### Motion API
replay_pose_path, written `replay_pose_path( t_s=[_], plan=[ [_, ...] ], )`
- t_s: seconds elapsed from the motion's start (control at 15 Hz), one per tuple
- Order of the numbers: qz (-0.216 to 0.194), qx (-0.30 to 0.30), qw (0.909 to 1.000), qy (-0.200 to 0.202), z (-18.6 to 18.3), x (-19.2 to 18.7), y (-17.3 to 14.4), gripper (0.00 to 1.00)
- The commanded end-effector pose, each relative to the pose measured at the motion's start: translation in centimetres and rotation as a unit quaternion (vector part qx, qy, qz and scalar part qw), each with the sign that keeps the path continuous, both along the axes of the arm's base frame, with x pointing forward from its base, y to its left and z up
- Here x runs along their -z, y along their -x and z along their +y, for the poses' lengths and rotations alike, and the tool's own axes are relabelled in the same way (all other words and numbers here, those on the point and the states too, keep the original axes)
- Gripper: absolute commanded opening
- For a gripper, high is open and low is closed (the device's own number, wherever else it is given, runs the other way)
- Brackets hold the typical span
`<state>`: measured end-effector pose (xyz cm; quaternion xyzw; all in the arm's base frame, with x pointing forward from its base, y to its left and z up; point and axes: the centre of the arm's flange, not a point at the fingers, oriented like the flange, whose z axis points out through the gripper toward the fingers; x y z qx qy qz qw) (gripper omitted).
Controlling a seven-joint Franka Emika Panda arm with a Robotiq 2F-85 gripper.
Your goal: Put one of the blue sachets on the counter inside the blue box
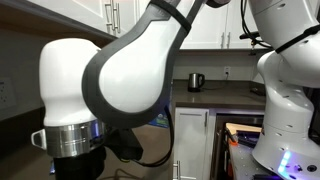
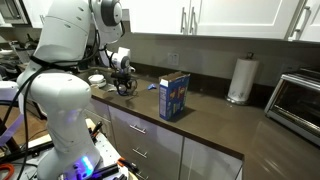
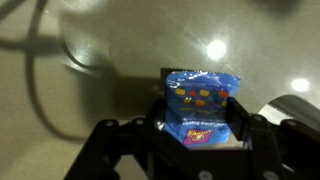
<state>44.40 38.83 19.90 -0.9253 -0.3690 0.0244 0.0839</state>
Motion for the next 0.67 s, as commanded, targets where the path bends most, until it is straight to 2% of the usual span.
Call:
replay_pose_path(
  t_s=[0.0,0.27,0.33,0.4,0.6],
  plan=[
    [0.013,-0.007,0.9999,0.003,0.1,0.2,0.7,0.33],
    [0.013,-0.007,0.9998,0.012,0.3,-0.5,1.9,0.08],
    [0.013,-0.007,0.9998,0.016,0.4,-0.8,2.3,0.05],
    [0.011,-0.005,0.9997,0.022,0.4,-1.1,2.8,0.03],
    [0.008,0.003,0.9992,0.040,0.2,-2.2,4.4,0.06]
  ],
)
